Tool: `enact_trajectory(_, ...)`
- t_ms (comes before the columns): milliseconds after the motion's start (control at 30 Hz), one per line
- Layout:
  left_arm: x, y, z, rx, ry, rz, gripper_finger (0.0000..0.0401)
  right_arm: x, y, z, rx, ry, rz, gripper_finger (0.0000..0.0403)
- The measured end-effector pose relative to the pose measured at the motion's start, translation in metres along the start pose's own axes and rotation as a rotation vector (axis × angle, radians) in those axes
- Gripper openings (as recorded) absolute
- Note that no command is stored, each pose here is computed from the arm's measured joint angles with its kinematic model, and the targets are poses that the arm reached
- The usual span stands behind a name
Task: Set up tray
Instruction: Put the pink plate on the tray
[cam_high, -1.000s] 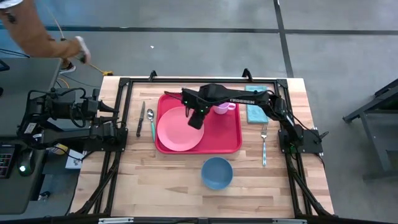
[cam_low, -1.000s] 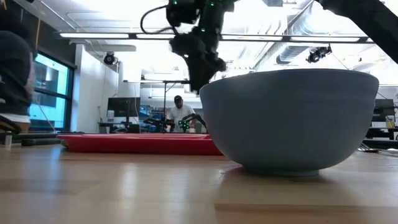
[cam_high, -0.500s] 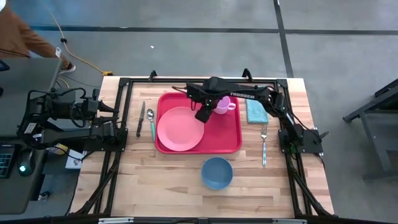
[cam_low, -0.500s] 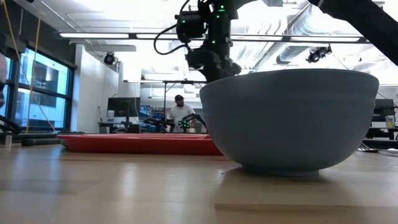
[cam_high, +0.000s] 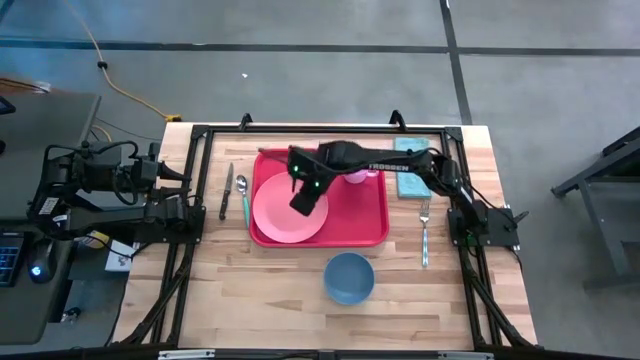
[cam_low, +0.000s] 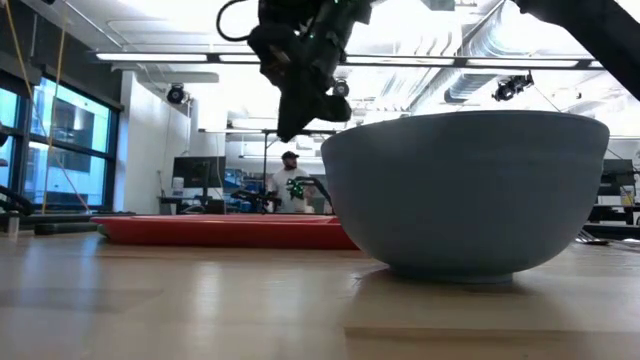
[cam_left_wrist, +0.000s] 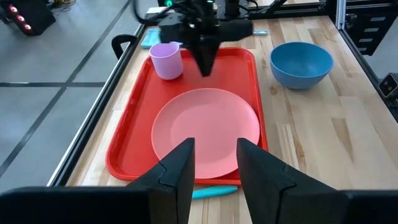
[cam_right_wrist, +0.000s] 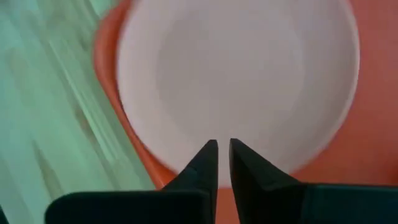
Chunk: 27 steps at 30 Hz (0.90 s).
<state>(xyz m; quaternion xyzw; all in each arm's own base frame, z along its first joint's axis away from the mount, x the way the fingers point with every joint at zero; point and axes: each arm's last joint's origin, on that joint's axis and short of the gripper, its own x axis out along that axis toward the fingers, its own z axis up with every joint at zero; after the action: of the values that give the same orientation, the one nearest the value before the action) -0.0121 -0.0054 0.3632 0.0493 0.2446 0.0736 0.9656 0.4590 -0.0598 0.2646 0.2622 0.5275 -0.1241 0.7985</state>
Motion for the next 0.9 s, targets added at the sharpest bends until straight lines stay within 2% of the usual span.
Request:
enact_trajectory(233,0.0,0.0,0.0,0.0,0.0,0.0,0.0152,0.004,0.038,-0.044,0.051,0.099,-0.236,0.0003)
enact_trajectory(400,0.0,0.0,0.0,0.021,0.0,0.0,0.0152,0.007,0.063,-0.061,0.026,0.0,-0.344,0.0008)
enact_trajectory(533,0.0,0.0,-0.002,0.049,0.016,-0.004,0.0152,0.002,0.061,-0.08,0.079,-0.029,-0.373,0.0001)
enact_trajectory(600,0.0,0.0,-0.001,0.053,0.014,-0.01,0.0152,-0.017,0.057,-0.091,0.136,-0.105,-0.333,0.0002)
enact_trajectory(667,0.0,-0.001,-0.001,0.054,0.013,-0.017,0.0152,-0.042,0.05,-0.106,0.2,-0.229,-0.238,0.0001)
enact_trajectory(767,0.0,-0.001,-0.001,0.055,0.012,-0.02,0.0152,-0.076,0.029,-0.143,0.293,-0.412,-0.126,0.0002)
enact_trajectory(900,0.0,-0.001,-0.001,0.07,0.011,-0.02,0.0152,-0.102,-0.002,-0.189,0.423,-0.614,0.061,0.0001)
